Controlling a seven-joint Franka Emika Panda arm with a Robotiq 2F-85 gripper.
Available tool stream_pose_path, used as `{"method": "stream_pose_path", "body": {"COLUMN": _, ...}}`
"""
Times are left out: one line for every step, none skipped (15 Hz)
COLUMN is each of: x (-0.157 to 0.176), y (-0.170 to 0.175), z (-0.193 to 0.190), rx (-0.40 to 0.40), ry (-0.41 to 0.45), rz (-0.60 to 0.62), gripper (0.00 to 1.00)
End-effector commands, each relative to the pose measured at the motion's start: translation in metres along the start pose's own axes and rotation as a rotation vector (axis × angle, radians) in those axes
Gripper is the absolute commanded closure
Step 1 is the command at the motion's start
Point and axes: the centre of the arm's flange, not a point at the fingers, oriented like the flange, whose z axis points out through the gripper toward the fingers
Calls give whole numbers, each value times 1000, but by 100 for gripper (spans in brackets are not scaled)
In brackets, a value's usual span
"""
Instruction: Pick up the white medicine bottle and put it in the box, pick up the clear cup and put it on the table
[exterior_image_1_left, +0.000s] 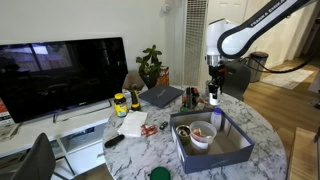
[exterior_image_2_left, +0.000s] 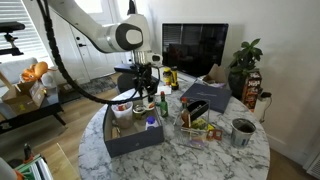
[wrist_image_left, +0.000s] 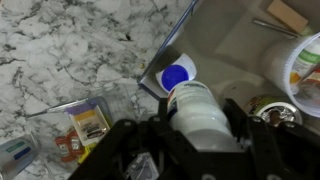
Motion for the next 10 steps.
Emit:
{"method": "stream_pose_path", "body": {"x": -47, "y": -19, "z": -29, "rx": 17, "ry": 3, "rz": -70, "gripper": 68}}
{"method": "stream_pose_path", "body": {"x": -53, "y": -23, "z": -22, "rx": 33, "ry": 14, "rz": -71, "gripper": 68}}
{"method": "stream_pose_path", "body": {"x": -58, "y": -28, "z": -13, "rx": 55, "ry": 21, "rz": -66, "gripper": 68}}
{"method": "stream_pose_path", "body": {"x": -63, "y": -33, "z": -5, "rx": 88, "ry": 20, "rz": -64, "gripper": 68}}
{"method": "stream_pose_path", "body": {"x": -68, "y": -40, "z": 6, "rx": 104, "ry": 30, "rz": -71, "gripper": 68}}
{"method": "stream_pose_path", "body": {"x": -70, "y": -43, "z": 15, "rx": 107, "ry": 32, "rz": -78, "gripper": 68}}
{"method": "stream_pose_path", "body": {"x": -51, "y": -36, "z": -3, "rx": 76, "ry": 15, "rz": -58, "gripper": 43}}
{"method": "stream_pose_path", "body": {"x": -56, "y": -39, "z": 6, "rx": 82, "ry": 15, "rz": -63, "gripper": 43}}
{"method": "stream_pose_path", "body": {"x": -59, "y": -41, "z": 11, "rx": 84, "ry": 13, "rz": -65, "gripper": 43}}
{"method": "stream_pose_path", "body": {"x": -60, "y": -42, "z": 13, "rx": 84, "ry": 13, "rz": -66, "gripper": 43}}
